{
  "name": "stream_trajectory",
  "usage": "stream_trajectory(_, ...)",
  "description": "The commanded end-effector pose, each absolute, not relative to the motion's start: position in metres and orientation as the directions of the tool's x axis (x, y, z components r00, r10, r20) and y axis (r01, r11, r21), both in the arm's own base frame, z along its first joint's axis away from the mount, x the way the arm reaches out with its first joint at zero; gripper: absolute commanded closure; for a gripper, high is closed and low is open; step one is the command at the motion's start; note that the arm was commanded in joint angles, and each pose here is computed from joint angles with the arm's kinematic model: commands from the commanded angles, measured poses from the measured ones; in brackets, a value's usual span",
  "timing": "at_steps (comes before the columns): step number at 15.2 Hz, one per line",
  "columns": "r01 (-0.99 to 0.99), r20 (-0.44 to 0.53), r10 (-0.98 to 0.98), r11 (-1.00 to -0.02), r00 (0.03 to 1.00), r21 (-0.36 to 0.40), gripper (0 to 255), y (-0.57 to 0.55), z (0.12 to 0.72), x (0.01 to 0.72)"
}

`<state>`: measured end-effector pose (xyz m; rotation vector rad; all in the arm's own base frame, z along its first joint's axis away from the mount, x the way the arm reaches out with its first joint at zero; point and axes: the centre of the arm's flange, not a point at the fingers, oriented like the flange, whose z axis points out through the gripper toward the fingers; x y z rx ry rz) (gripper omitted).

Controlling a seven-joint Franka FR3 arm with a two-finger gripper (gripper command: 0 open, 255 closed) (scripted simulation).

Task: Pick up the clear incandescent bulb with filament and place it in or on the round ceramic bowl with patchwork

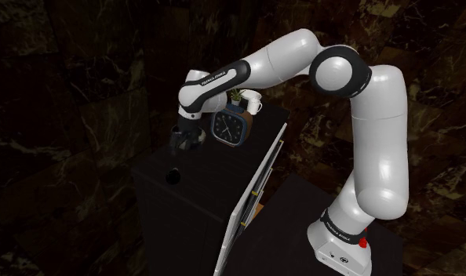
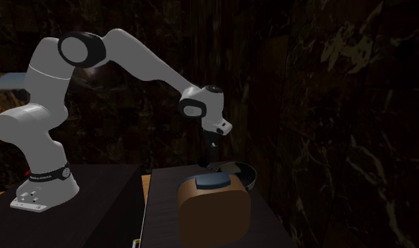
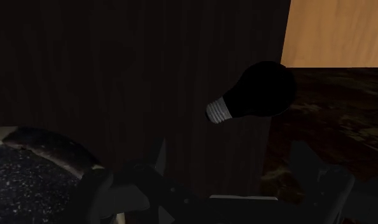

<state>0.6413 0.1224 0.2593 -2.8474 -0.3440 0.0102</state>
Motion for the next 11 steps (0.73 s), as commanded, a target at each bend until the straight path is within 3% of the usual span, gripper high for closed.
stream_trajectory(1,0.236,0.026,0.238,-0.933,0.971,-0.272,0,0.127,0.248,0.645)
stream_trajectory(11,0.236,0.026,0.238,-0.933,0.971,-0.272,0,0.135,0.219,0.644)
